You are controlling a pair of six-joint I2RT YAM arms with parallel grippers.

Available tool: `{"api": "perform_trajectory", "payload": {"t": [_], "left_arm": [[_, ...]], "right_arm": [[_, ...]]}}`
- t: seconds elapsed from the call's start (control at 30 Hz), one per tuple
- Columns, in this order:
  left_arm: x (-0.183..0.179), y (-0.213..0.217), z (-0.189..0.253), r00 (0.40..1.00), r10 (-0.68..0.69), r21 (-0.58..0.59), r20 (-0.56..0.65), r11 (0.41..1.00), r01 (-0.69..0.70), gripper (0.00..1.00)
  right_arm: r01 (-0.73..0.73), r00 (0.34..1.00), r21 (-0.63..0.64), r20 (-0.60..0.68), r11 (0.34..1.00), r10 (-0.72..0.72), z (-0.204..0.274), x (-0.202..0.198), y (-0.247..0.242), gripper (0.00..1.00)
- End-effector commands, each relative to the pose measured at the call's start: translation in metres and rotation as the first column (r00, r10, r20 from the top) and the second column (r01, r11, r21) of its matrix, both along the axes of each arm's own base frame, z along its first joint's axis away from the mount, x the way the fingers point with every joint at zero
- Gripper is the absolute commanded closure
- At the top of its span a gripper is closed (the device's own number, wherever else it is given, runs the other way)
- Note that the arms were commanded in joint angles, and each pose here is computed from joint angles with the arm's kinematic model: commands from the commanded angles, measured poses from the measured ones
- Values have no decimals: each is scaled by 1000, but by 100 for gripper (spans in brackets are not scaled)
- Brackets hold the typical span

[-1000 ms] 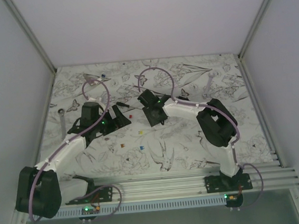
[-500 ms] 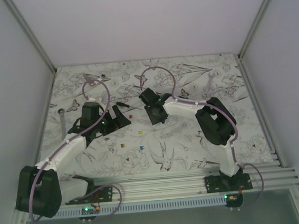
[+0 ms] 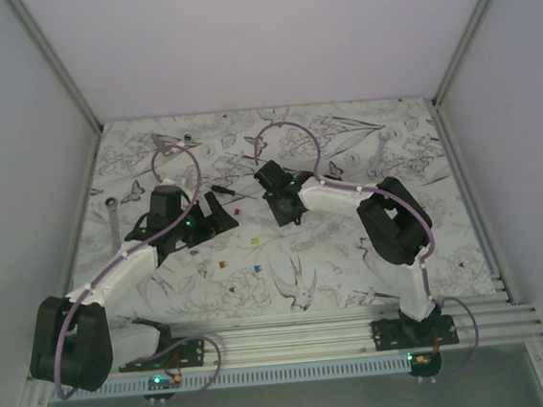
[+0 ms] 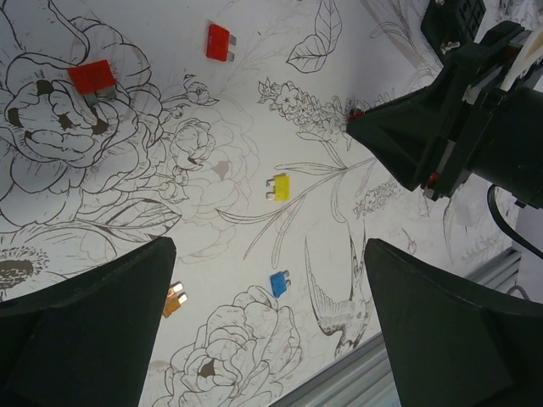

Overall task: Snap on the fuse box
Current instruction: Pick up the fuse from the center of the board.

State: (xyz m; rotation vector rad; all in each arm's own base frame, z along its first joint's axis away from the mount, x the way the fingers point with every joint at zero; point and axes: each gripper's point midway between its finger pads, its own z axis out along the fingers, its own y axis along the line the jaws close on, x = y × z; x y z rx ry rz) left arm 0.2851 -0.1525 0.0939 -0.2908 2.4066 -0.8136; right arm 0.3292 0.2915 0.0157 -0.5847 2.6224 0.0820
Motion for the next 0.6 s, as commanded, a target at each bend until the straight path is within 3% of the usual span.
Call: {"api": "perform_trajectory", "payload": {"t": [0.0,0.27,0.57], "left_arm": [[0,-7,5,1000,-28,-24,-7,999,28,1],[2,-19,4,997,-43,-91,-65,995,37,4],[12,-38,9,987,-86,-187,-139,980,59,14]], "right_arm": [[-65,997,44,53,997,62,19,1,4,81],[-199,975,118,127,973,184,41,-4,15,82],[-428,894,223,245,876,375,63,-19,37,82]]}}
